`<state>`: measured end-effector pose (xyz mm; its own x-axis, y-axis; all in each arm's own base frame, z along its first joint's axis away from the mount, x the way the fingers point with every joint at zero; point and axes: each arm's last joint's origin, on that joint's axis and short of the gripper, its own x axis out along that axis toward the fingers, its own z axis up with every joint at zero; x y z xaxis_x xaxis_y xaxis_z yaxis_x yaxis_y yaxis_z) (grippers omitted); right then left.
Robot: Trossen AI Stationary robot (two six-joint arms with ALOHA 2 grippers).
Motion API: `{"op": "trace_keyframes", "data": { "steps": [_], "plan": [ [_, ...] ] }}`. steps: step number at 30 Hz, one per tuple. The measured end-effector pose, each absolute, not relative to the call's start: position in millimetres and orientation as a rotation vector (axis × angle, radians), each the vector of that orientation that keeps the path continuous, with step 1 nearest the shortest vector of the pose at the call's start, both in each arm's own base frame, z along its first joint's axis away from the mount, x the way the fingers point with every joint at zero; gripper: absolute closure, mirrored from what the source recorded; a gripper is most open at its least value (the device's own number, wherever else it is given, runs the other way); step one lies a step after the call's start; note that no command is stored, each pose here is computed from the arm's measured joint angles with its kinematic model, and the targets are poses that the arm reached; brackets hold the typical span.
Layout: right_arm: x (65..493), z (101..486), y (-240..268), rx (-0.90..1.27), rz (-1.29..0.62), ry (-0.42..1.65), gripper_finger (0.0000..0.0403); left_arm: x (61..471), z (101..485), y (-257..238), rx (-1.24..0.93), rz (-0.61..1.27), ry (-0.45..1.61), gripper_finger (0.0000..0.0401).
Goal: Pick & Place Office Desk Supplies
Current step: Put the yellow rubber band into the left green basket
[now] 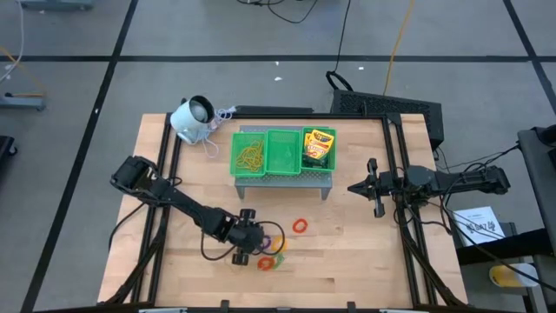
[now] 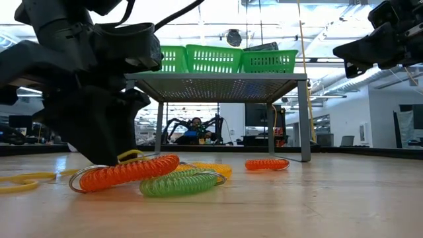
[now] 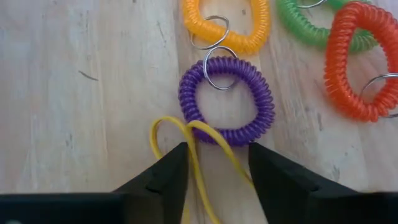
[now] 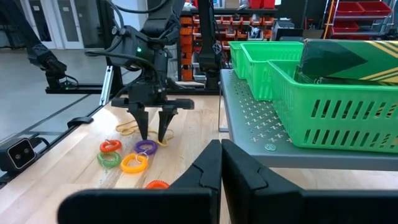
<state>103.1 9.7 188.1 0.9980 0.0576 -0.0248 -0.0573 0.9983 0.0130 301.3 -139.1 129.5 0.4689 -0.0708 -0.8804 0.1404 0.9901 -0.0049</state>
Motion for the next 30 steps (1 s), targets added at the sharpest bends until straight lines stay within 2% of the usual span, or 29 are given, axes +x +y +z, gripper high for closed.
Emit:
{"op": "trace_keyframes", "data": {
  "steps": [8, 16, 19, 25, 30],
  "plan": [
    [103.1, 188.1, 9.8, 0.012, 0.058, 0.025, 0.0403, 301.8, 129.2, -136.7, 0.069, -0.121, 1.081, 0.0331],
    [103.0, 188.1, 9.8, 0.012, 0.058, 0.025, 0.0403, 301.5, 138.5, -127.4, -0.039, -0.149, 1.109, 0.039],
    [103.0, 188.1, 9.7, 0.012, 0.057, 0.025, 0.0403, 299.5, 148.0, -122.1, -0.061, -0.146, 1.107, 0.0394],
    [103.0, 188.0, 9.7, 0.012, 0.057, 0.026, 0.0403, 296.9, 171.0, -116.1, -0.081, -0.102, 1.025, 0.0372],
    [103.0, 188.0, 9.7, 0.012, 0.057, 0.026, 0.0403, 292.6, 189.3, -113.6, -0.087, -0.091, 0.96, 0.0383]
  ]
}}
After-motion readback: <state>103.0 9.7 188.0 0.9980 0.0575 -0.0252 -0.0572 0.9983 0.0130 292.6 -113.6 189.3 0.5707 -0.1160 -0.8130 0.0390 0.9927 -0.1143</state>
